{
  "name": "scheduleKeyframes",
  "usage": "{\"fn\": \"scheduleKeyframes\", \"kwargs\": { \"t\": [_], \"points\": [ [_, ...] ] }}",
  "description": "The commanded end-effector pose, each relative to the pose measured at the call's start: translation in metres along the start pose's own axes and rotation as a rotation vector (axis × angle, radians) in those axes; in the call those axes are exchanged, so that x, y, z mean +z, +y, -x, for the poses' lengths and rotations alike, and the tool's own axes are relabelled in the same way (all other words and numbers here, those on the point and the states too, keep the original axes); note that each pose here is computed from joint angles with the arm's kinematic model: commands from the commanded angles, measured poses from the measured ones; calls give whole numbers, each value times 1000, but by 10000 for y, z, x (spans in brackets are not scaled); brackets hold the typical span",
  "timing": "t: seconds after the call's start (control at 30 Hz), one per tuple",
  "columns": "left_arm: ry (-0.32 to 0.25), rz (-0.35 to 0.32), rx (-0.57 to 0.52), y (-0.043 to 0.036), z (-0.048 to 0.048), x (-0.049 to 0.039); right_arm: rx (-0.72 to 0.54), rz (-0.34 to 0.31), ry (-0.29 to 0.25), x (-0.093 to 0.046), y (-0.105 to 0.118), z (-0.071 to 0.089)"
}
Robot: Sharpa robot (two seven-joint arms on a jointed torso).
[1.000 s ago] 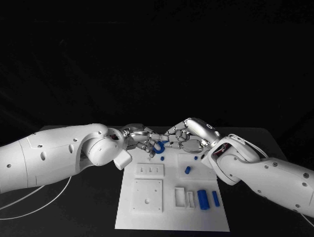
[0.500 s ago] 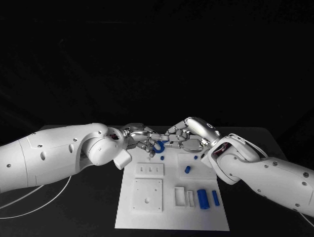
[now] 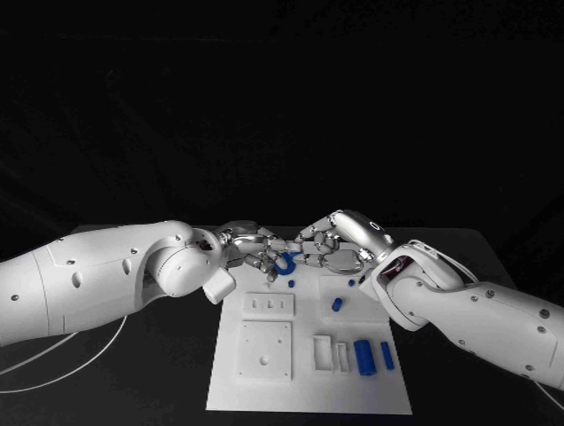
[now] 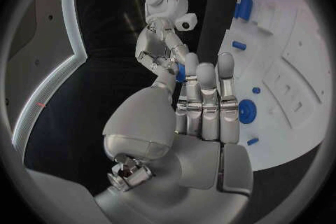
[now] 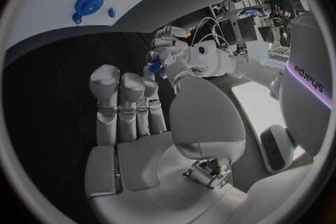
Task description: Assemble the parts on the task board
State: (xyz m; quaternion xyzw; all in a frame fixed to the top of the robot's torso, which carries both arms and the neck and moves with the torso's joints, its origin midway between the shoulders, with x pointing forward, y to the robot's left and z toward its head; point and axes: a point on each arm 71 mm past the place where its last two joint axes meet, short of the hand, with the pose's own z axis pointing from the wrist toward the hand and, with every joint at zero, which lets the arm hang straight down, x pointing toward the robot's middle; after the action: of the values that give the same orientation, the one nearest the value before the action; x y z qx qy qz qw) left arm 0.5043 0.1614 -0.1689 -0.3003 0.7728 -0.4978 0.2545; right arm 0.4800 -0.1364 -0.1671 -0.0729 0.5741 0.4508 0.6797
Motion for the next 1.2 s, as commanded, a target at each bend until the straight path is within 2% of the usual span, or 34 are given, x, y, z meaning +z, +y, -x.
{"fn": "scheduleKeyframes", "kwargs": {
  "t": [0.03,0.2,0.63,0.93,1.2],
  "points": [
    [-7,3,12,0,-5,5,-15,-13,-15,-5,-21,13],
    [-31,14,21,10,26,3,-8,-14,-15,-13,-18,11],
    [-40,16,65,21,44,1,1,-36,-3,-26,-72,8],
    [-73,30,82,60,96,-2,6,-50,23,-38,-101,-1],
    [-68,21,78,73,100,0,19,-58,33,-44,-114,-5]
  ]
}}
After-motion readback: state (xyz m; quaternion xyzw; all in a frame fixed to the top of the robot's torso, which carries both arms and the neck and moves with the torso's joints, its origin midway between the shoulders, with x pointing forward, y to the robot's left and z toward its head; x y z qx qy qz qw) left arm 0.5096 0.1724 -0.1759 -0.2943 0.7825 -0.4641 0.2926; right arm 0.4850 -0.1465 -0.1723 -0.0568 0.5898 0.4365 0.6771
